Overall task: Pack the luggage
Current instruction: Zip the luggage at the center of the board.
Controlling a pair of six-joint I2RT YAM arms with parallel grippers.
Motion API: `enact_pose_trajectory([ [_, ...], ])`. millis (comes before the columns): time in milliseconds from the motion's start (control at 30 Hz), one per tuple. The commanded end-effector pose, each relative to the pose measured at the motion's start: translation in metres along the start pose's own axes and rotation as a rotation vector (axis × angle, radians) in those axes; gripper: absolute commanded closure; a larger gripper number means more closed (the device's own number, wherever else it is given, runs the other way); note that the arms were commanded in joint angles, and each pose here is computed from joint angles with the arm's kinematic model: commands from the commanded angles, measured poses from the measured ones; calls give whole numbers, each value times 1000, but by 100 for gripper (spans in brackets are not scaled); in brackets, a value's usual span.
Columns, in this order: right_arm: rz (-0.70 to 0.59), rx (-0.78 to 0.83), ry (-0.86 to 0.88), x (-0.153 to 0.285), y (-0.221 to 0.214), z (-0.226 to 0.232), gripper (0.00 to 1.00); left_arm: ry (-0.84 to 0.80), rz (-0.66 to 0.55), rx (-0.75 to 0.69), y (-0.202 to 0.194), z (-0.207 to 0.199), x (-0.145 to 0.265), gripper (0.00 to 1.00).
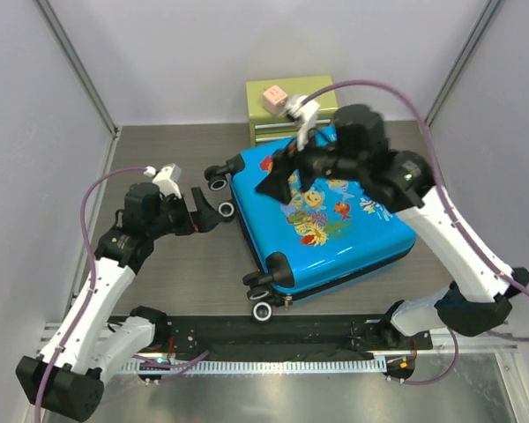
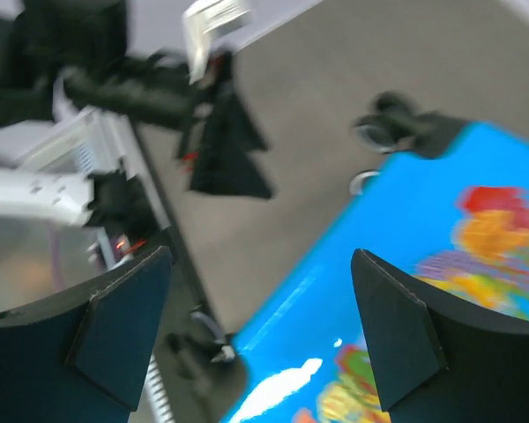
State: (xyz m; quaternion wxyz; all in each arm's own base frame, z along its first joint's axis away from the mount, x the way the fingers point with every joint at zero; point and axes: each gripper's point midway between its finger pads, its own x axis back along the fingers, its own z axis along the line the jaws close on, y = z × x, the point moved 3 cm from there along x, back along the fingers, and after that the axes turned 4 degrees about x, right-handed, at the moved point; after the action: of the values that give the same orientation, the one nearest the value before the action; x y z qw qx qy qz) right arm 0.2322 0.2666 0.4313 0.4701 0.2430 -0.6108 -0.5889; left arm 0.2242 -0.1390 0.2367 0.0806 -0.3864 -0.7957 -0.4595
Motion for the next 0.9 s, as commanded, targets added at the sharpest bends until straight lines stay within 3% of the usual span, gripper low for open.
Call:
enact_pose_trajectory([
  [0,193,-29,57,-38,-47,60,12,68,49,50,-9,30,5,0],
  [167,347,-8,234,-57,-97,143,16,114,-5,54,-11,39,14,0],
  [267,414,17,252,-60,-116,159,16,126,37,98,-24,44,11,0],
  [433,552,60,238,-64,-148,155,16,125,87,160,-43,51,3,0],
  [633,684,147,194,-79,-178,141,16,206,16,181,-36,62,3,0],
  [733,700,149,136,-77,-172,136,18,186,5,202,-37,61,0,0],
  [867,622,72,95,-56,-138,144,20,148,14,208,-44,59,-7,0],
])
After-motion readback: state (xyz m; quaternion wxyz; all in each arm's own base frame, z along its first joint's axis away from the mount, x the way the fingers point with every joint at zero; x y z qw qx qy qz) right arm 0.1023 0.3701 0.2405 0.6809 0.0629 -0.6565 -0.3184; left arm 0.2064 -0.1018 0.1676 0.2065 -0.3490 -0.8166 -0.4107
